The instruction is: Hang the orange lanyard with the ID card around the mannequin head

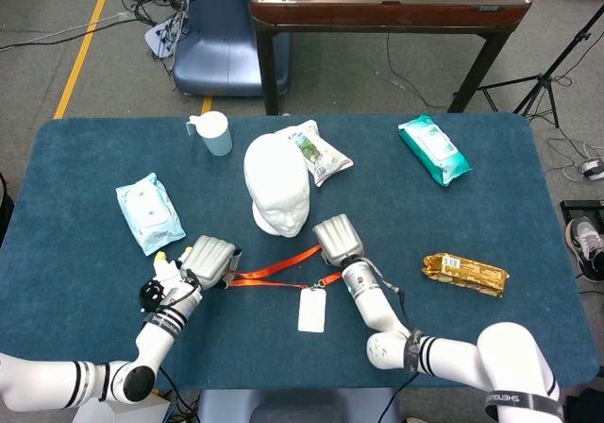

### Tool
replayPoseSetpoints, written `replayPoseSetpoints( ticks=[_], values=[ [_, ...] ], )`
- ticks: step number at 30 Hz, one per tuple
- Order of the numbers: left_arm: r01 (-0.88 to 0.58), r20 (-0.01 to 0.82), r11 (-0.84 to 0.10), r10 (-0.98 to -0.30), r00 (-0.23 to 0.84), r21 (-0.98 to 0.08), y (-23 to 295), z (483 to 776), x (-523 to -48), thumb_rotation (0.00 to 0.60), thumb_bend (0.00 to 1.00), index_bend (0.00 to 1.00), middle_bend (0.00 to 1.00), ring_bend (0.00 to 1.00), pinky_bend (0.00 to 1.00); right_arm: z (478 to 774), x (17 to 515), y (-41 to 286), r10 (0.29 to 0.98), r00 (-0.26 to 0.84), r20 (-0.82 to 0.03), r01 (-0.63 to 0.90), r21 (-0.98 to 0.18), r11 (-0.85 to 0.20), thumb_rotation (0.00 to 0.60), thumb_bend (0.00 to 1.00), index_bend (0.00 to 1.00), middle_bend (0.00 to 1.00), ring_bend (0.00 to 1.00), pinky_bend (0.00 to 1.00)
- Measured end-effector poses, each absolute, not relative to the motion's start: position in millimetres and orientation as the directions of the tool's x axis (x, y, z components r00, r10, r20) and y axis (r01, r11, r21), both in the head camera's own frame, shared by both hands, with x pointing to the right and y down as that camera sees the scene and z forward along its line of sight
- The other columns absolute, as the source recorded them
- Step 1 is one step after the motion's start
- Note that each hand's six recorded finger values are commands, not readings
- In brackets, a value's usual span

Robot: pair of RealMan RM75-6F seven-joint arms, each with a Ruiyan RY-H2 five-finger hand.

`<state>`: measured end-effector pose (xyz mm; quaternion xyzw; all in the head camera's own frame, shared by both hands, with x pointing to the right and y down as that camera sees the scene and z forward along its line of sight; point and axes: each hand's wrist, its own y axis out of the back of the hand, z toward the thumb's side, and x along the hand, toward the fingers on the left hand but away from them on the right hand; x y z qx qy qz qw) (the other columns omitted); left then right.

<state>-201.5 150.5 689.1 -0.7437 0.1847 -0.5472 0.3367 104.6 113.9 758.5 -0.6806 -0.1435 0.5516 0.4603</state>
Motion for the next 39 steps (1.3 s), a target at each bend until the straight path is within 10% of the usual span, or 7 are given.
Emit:
replayPoseSetpoints(
  ticks=[39],
  values=[
    [-0.006, 0.644, -0.693, -0.674, 0.362, -0.721, 141, 660, -205, 0.600, 0.38, 0.62, 1.00, 1.00, 0.88, 727, 117, 115, 0.695, 0.409, -0.591, -0.235, -0.804, -0.546, 0.600, 0.42, 0.66, 0.90, 0.94, 1.00]
  ],
)
